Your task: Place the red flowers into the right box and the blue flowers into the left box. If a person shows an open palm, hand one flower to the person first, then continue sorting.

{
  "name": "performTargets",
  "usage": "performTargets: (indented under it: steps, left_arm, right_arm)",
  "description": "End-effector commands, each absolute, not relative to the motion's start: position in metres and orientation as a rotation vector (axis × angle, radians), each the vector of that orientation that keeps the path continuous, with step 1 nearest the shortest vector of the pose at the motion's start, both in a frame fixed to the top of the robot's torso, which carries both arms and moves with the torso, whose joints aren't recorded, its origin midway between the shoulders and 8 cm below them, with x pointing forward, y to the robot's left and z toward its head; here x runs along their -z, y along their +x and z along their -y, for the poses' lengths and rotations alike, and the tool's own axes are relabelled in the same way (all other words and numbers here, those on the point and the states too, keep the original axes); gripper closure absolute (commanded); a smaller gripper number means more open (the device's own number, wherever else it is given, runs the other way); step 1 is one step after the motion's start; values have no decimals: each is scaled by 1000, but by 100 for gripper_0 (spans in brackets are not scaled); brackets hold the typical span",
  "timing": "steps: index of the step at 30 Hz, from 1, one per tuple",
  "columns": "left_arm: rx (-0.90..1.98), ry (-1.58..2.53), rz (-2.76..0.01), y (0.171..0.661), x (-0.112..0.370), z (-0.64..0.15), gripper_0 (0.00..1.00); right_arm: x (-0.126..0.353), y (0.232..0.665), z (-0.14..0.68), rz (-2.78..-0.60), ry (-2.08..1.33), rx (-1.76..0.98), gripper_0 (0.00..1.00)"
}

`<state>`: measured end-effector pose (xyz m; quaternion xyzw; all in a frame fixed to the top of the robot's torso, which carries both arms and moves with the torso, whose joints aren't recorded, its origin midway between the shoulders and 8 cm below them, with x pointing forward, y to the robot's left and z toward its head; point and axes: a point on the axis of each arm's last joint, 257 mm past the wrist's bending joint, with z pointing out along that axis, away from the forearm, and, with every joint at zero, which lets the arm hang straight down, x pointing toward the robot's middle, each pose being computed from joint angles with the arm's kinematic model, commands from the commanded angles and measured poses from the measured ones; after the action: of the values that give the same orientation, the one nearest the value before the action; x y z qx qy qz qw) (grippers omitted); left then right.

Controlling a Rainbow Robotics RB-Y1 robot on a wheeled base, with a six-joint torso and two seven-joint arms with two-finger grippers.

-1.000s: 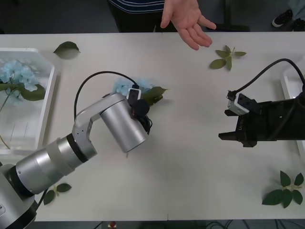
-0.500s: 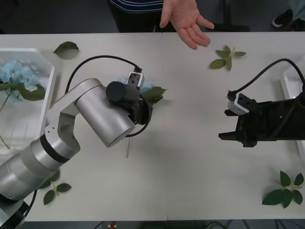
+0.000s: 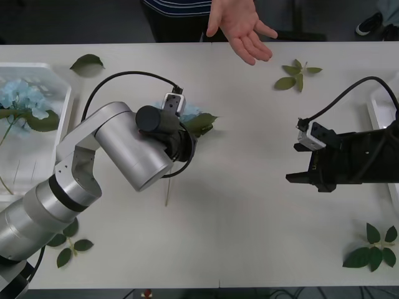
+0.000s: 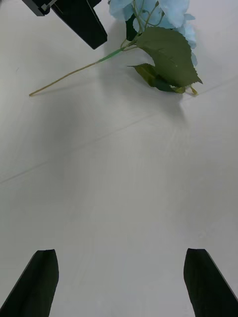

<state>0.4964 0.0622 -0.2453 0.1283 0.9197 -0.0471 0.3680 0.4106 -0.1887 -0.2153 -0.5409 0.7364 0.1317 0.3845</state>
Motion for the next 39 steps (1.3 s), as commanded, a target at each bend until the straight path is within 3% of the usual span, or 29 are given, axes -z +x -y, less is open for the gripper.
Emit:
performTargets:
  steps: [1,14,39]
  left_arm:
    - [153,276,-2343,504,225,-56,0]
    - [173,174,-2410,521,244,-38,0]
    - [-57,138,-2502,526,317,-64,0]
  right_arm:
    - [205,414,190,-1848,-1396,-302,27]
    - [205,414,190,-1848,-1396,-302,27]
    - [205,414,190,-1848,-1396,-302,26]
